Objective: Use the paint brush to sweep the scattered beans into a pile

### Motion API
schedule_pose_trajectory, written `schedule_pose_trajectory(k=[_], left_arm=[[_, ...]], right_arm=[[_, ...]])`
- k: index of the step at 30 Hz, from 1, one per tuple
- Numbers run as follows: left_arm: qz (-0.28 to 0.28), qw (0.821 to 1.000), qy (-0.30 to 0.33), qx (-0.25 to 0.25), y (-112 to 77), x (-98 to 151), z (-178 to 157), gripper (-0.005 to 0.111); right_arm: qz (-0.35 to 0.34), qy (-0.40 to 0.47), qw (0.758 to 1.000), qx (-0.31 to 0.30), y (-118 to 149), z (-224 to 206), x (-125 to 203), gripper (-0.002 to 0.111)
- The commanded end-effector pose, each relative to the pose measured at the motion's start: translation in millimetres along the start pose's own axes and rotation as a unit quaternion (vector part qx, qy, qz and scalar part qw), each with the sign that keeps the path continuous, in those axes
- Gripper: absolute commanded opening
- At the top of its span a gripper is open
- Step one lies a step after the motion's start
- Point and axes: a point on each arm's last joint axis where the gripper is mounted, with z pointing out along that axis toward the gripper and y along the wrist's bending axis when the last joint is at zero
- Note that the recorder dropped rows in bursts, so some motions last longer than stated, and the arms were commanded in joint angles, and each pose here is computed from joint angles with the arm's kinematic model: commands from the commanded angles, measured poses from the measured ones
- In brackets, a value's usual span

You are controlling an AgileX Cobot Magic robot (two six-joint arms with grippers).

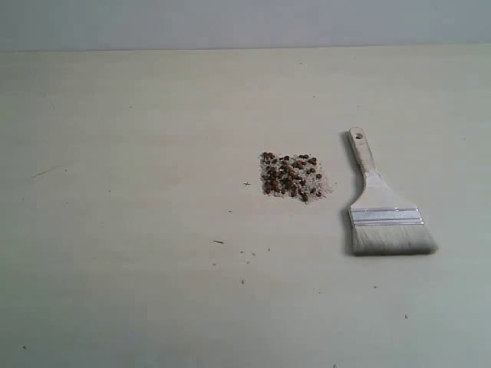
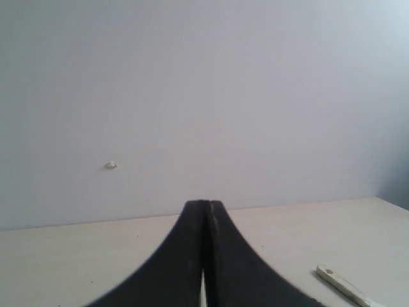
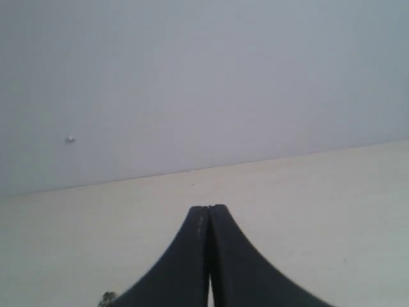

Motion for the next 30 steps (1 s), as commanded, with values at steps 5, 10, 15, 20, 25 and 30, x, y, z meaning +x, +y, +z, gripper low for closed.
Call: schedule_pose_trajectory(k=[5,10,15,20,25,30], left_arm=[[0.001,1.0,-0.003,0.0,-0.3,0.2,-0.7,0.0],[0.001,1.0,-0.003,0.0,-0.3,0.2,-0.7,0.0],[0.001,1.0,-0.003,0.0,-0.3,0.2,-0.7,0.0],[0.001,1.0,-0.003,0.0,-0.3,0.2,-0.7,0.0],[0.001,1.0,-0.003,0.0,-0.3,0.2,-0.7,0.0],[0.001,1.0,-0.003,0.0,-0.3,0.2,-0.7,0.0]], right_arm=[[-0.018,-0.04,0.997,0.068,-13.4,-0.9,-1.0,0.0],[-0.01,-0.029,0.993,0.117,-26.9,0.7,22.9,0.0],[-0.047,-0.046,0.99,0.128,-31.8,0.5,36.4,0.0],[-0.053,-0.08,0.989,0.114,-28.0,-7.4,35.3,0.0],[-0.068,-0.114,0.986,0.105,-24.0,-18.9,34.1,0.0],[-0.068,-0.099,0.987,0.103,-23.7,-20.1,37.8,0.0]])
